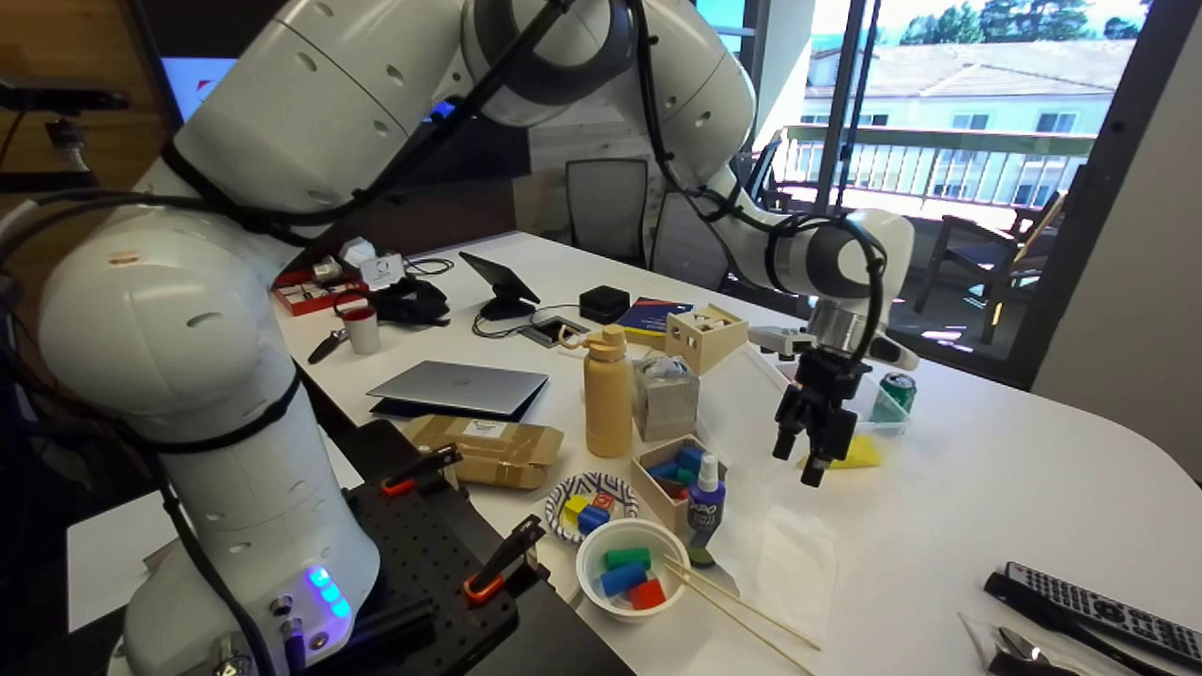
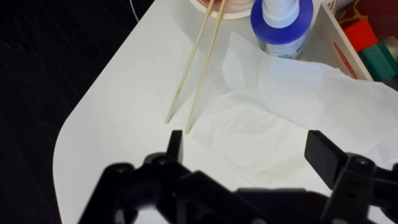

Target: Unfold the paper towel

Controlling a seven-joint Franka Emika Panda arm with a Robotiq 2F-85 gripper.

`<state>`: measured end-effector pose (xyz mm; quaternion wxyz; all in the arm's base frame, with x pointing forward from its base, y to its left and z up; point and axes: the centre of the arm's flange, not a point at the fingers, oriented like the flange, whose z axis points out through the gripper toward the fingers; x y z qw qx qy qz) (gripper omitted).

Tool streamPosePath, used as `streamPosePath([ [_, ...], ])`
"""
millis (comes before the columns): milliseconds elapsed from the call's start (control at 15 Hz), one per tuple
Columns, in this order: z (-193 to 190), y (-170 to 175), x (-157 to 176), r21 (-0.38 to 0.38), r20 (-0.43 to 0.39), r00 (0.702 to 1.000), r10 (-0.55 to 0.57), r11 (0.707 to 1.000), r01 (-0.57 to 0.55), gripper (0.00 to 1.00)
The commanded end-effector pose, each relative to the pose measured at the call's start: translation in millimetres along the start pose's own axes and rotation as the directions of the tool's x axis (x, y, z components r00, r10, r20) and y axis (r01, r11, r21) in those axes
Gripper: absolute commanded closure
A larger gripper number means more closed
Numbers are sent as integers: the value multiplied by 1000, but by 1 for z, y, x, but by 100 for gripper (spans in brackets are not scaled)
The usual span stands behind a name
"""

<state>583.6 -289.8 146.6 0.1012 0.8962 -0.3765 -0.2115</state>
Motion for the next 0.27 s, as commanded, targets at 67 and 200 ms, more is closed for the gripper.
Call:
streamPosePath([
  [67,-16,31,7,79,96,976,-194,979,187,0],
  [200,-16,37,7,77,110,968,-224,973,216,0],
])
